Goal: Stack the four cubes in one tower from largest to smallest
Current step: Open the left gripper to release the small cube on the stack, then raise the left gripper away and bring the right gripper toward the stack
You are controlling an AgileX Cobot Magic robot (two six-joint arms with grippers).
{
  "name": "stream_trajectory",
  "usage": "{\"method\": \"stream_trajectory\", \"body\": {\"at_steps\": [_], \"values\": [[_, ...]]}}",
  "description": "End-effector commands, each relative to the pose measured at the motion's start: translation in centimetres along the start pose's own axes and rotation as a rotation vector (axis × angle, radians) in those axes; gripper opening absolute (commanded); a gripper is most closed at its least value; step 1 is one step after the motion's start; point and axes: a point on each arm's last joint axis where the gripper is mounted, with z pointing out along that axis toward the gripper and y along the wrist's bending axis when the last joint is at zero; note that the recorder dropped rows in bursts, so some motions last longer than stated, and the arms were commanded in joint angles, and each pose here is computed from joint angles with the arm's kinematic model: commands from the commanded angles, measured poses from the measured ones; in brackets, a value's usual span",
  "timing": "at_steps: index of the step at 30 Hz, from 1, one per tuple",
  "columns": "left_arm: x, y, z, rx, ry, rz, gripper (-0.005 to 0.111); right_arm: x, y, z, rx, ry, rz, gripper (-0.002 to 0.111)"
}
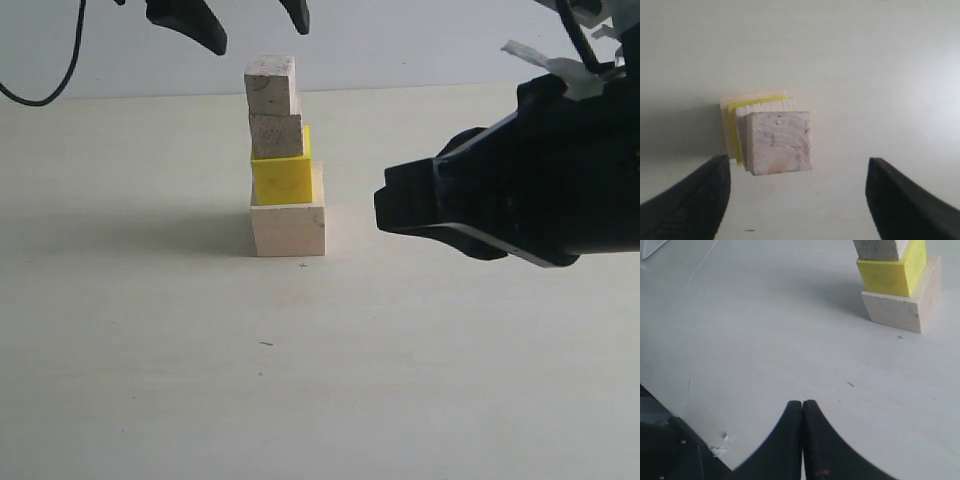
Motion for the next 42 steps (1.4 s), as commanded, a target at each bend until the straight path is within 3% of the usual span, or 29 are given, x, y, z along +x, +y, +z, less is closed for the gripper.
{"method": "stream_trajectory", "body": {"at_steps": [1,6,13,16,19,20,22,24,26,32,39,42], "values": [[-0.2,0.5,-0.6,-0.058,-0.036,0.042,0.073,0.1,-0.2,-0.1,0.007,-0.005,-0.005,0.000],[-0.3,0.7,-0.1,-0.079,-0.033,0.052,0.068,0.1,-0.2,-0.1,0.007,-0.005,-0.005,0.000],[0.0,0.1,0.0,-0.018,-0.004,0.067,0.044,0.1,-0.2,-0.1,0.007,-0.005,-0.005,0.000],[0.2,-0.2,0.0,0.020,0.012,0.077,0.046,0.1,-0.2,-0.1,0.007,-0.005,-0.005,0.000],[0.2,-0.2,0.0,0.019,0.012,0.084,0.058,0.1,-0.2,-0.1,0.007,-0.005,-0.005,0.000],[0.2,-0.1,0.0,0.017,0.011,0.085,0.056,0.1,-0.2,-0.1,0.007,-0.005,-0.005,0.000],[0.1,0.0,0.0,-0.002,0.003,0.097,0.041,0.1,-0.2,-0.1,0.007,-0.005,-0.005,0.000],[0.0,0.1,0.0,-0.012,-0.001,0.105,0.013,0.1,-0.2,-0.1,0.008,-0.003,-0.005,0.000],[0.0,0.2,0.0,-0.019,-0.004,0.125,0.000,0.1,-0.2,-0.1,0.008,-0.003,-0.005,0.000],[0.5,3.1,0.4,-0.154,0.010,0.136,0.000,0.1,-0.2,-0.1,0.007,-0.006,-0.005,0.000],[1.0,4.2,1.6,-0.167,0.066,0.121,0.000,0.0,-0.2,-0.1,0.007,-0.007,-0.005,0.000],[1.4,3.7,2.0,-0.111,0.098,0.137,0.000,0.0,-0.2,-0.1,0.007,-0.007,-0.005,0.000]]}}
